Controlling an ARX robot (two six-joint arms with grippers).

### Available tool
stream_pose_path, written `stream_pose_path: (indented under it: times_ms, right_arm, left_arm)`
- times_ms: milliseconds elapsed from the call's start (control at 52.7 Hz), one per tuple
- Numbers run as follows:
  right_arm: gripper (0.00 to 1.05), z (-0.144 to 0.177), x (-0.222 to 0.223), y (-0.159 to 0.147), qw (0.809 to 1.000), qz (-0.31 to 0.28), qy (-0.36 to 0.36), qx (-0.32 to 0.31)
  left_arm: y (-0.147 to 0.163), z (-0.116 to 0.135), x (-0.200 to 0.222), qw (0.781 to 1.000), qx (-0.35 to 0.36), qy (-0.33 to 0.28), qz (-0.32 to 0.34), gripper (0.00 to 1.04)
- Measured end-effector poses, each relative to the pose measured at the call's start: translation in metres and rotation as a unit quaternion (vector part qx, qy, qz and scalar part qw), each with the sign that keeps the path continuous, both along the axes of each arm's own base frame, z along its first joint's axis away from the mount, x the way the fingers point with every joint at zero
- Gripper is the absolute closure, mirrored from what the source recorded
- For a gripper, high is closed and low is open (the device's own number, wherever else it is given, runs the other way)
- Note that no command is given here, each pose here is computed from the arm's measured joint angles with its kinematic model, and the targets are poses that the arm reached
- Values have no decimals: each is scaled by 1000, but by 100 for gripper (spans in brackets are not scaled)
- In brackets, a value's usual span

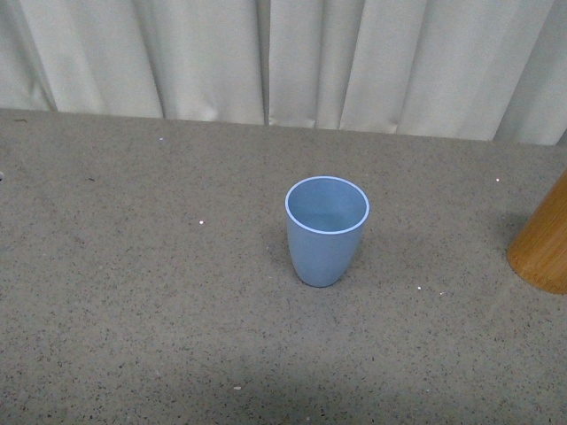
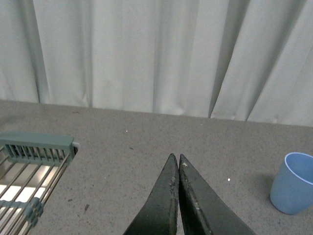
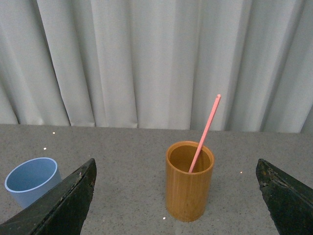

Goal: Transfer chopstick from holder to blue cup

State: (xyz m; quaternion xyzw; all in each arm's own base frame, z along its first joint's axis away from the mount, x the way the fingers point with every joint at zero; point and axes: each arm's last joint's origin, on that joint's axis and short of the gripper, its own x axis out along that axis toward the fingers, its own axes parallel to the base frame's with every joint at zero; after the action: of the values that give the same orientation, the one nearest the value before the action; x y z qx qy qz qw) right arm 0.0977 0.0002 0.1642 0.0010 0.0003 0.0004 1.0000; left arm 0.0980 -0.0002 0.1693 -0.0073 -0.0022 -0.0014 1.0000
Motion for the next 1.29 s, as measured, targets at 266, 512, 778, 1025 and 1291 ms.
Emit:
stream_pose_path:
  times_ms: [266, 512, 778, 1025, 1291]
  right_arm:
    - [10, 0, 0, 0, 1000, 1, 0, 0]
    - [10, 0, 1, -1, 999, -4, 25, 21]
    - [10, 20, 78, -46, 988, -107, 83, 70]
    - [10, -1, 137, -62, 978, -150, 134, 59]
    - [10, -11, 170, -60, 973, -169, 150, 47]
  left_arm:
    - [0, 1, -1, 1000, 3, -7, 0, 101]
    - [0, 1, -1, 1000, 3, -6, 0, 74]
    - [0, 1, -1, 1000, 3, -6, 1, 22]
    - [0, 1, -1, 1000, 5, -6, 0, 7]
    - [0, 1, -1, 1000, 5, -6, 0, 7]
